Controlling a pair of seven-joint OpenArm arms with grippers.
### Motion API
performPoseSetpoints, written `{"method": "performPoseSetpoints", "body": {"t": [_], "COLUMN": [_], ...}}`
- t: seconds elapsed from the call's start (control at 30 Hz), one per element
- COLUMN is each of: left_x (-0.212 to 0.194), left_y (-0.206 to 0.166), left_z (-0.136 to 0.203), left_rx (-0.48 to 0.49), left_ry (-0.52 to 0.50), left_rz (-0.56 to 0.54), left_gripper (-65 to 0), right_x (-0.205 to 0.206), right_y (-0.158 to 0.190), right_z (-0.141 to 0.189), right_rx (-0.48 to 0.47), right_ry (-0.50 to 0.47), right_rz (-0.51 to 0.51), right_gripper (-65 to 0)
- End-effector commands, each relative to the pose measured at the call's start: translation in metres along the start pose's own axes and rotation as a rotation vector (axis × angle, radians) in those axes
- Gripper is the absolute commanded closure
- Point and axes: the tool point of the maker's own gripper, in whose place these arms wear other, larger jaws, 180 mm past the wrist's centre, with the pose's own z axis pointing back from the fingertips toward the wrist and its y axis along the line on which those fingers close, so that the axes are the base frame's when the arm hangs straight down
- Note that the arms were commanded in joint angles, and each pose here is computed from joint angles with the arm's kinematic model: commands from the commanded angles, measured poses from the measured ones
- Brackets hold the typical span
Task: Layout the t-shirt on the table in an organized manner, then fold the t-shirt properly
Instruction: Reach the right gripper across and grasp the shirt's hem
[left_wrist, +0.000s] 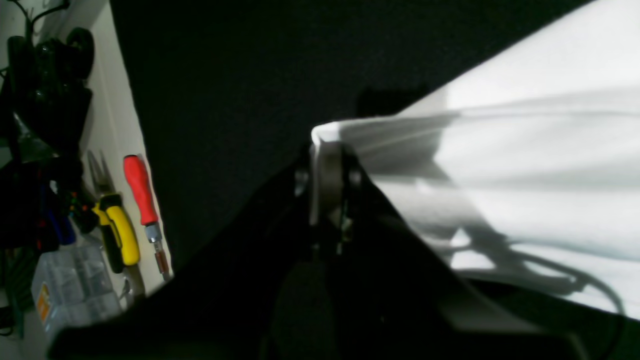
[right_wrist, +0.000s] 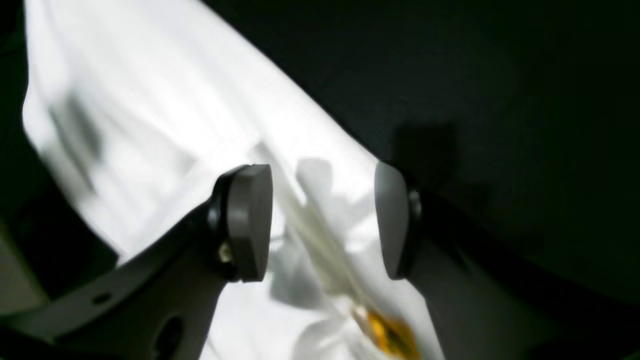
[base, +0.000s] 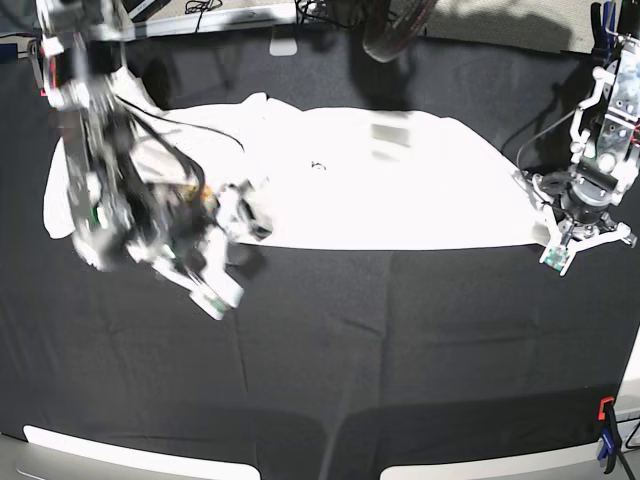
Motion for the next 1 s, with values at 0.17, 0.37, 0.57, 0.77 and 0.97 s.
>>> {"method": "performPoseSetpoints", "body": {"t": [0.17, 0.37, 0.57, 0.77, 0.97], "left_x": [0.010, 0.010, 0.010, 0.010, 0.009], "left_y": [0.020, 0.020, 0.020, 0.020, 0.019], "left_z": [0.002, 0.002, 0.002, 0.002, 0.002], "left_rx": [0.056, 0.056, 0.056, 0.056, 0.049], "left_ry": [-0.030, -0.031, -0.030, -0.030, -0.026], "left_rz": [0.001, 0.001, 0.001, 0.001, 0.009], "left_gripper": [0.0, 0.0, 0.0, 0.0, 0.0], "right_x": [0.040, 0.049, 0.074, 0.052, -0.016], "right_y": [0.007, -0.002, 0.016, 0.036, 0.052], "right_z": [-0.007, -0.019, -0.012, -0.030, -0.062], "right_rx": [0.196, 0.245, 0.405, 0.426, 0.337], "right_ry": [0.002, 0.038, -0.086, 0.037, 0.373], "right_rz": [0.032, -0.034, -0.105, -0.039, 0.161], "right_gripper": [-31.1, -24.4, -24.1, -25.7, -29.3]}}
